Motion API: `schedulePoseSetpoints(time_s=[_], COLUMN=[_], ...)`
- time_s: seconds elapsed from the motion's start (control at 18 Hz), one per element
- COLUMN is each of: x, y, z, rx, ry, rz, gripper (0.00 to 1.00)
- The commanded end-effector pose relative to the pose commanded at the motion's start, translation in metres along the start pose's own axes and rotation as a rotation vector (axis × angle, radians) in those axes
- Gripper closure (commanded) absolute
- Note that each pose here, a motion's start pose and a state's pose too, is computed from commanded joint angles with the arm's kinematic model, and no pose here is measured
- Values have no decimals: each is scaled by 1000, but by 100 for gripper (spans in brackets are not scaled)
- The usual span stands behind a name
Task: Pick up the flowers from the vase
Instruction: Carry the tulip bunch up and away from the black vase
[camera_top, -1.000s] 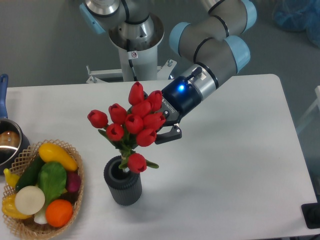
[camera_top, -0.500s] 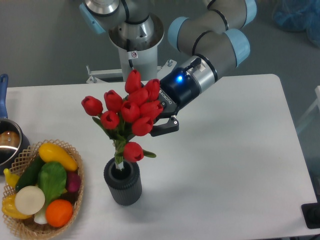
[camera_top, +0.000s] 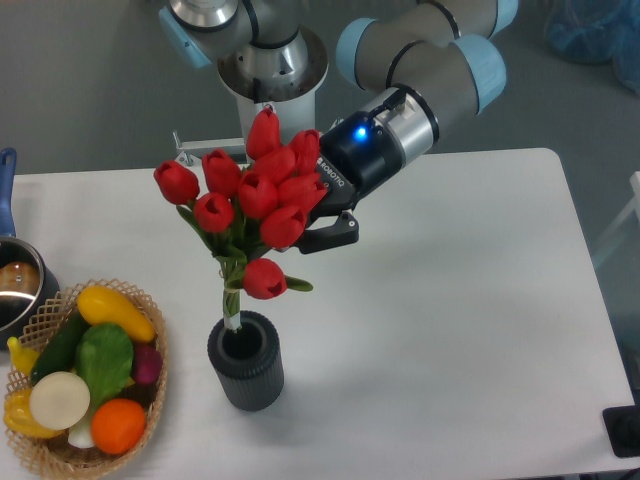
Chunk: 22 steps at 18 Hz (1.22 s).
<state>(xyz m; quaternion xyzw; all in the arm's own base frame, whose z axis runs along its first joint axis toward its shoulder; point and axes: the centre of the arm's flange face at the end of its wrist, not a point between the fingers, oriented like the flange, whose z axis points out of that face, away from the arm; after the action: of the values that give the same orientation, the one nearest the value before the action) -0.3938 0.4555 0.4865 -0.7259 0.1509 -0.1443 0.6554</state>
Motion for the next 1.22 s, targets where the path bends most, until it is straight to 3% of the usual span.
schedulePoseSetpoints(time_s=[0.56, 0.83, 1.22], x=[-39, -45, -37], y=[16, 26, 47], z=[-119, -211, -285], rx=[-124, -215, -321], ry=[-262, -456, -621], rz=[-55, -82, -145], gripper=[63, 63, 63])
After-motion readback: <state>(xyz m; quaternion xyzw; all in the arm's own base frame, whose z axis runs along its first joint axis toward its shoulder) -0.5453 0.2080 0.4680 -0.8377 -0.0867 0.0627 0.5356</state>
